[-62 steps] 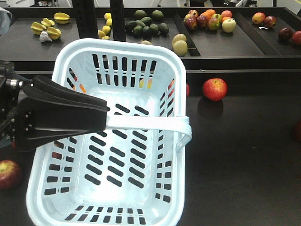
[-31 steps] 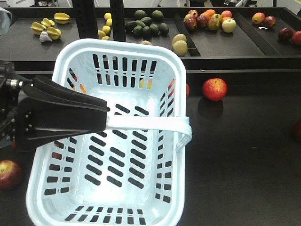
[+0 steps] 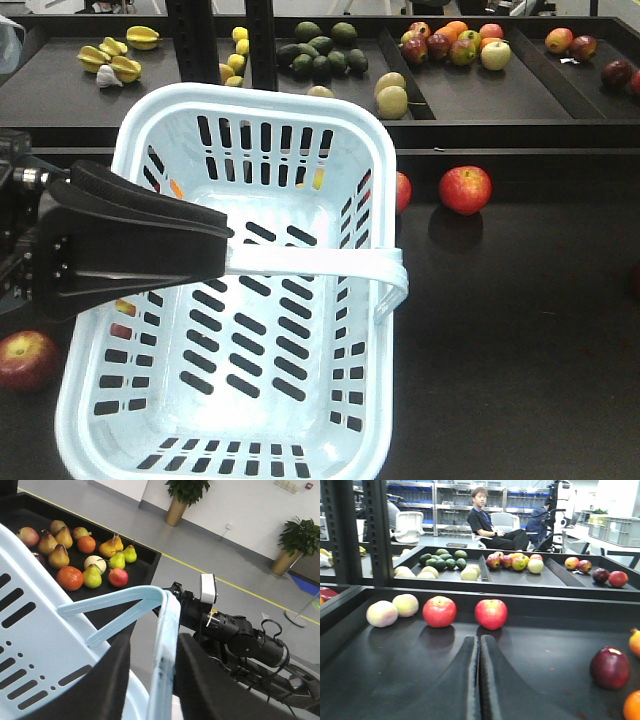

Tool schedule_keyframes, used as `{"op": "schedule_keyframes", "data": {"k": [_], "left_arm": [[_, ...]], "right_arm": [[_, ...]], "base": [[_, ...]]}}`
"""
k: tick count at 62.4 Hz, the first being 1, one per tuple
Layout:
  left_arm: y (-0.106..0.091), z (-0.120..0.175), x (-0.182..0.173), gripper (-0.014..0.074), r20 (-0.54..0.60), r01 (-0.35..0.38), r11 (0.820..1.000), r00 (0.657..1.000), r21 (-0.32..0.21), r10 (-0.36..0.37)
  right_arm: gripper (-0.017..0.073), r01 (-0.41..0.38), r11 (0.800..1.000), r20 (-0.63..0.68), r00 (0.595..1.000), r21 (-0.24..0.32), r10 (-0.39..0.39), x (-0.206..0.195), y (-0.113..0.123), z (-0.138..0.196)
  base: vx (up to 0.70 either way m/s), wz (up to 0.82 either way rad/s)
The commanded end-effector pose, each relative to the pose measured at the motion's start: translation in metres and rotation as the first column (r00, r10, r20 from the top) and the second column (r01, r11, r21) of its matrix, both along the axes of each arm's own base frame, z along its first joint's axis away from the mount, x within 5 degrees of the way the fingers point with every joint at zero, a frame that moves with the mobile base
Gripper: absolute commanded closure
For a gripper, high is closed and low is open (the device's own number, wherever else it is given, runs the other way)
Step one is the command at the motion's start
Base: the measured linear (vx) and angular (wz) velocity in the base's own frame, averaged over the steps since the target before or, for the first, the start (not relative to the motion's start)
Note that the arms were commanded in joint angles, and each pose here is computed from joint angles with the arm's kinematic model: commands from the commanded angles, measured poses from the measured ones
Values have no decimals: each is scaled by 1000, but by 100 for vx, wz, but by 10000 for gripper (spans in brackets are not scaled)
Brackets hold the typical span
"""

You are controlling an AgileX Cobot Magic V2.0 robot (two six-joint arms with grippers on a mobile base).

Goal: Pick three apples into basket with both arms
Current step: 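Hold the basket up and turn the base away from the table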

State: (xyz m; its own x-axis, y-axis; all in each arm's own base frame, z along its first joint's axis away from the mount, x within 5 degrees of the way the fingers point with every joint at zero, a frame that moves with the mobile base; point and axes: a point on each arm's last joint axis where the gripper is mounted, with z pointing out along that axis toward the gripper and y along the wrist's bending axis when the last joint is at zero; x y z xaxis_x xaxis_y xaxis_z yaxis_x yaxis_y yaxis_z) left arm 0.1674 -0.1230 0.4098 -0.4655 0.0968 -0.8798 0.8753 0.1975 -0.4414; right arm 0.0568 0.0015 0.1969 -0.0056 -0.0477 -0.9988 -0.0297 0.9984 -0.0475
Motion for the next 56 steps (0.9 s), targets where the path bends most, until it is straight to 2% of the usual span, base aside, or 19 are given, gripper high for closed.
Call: {"op": "schedule_keyframes", "data": {"k": [1, 27, 56], "left_arm": [[2, 8, -4, 601, 65, -26, 999, 998, 29, 24], [2, 8, -4, 601, 65, -27, 999, 998, 29, 25], [2, 8, -4, 601, 65, -27, 999, 998, 29, 25]], "right_arm": [[563, -2, 1000, 74, 997, -1, 2, 0, 0, 4], [563, -2, 1000, 74, 997, -1, 2, 0, 0, 4], [563, -2, 1000, 74, 997, 0, 2, 0, 0, 4]], "base": [[-4, 9], [-7, 19], [-9, 36]]}}
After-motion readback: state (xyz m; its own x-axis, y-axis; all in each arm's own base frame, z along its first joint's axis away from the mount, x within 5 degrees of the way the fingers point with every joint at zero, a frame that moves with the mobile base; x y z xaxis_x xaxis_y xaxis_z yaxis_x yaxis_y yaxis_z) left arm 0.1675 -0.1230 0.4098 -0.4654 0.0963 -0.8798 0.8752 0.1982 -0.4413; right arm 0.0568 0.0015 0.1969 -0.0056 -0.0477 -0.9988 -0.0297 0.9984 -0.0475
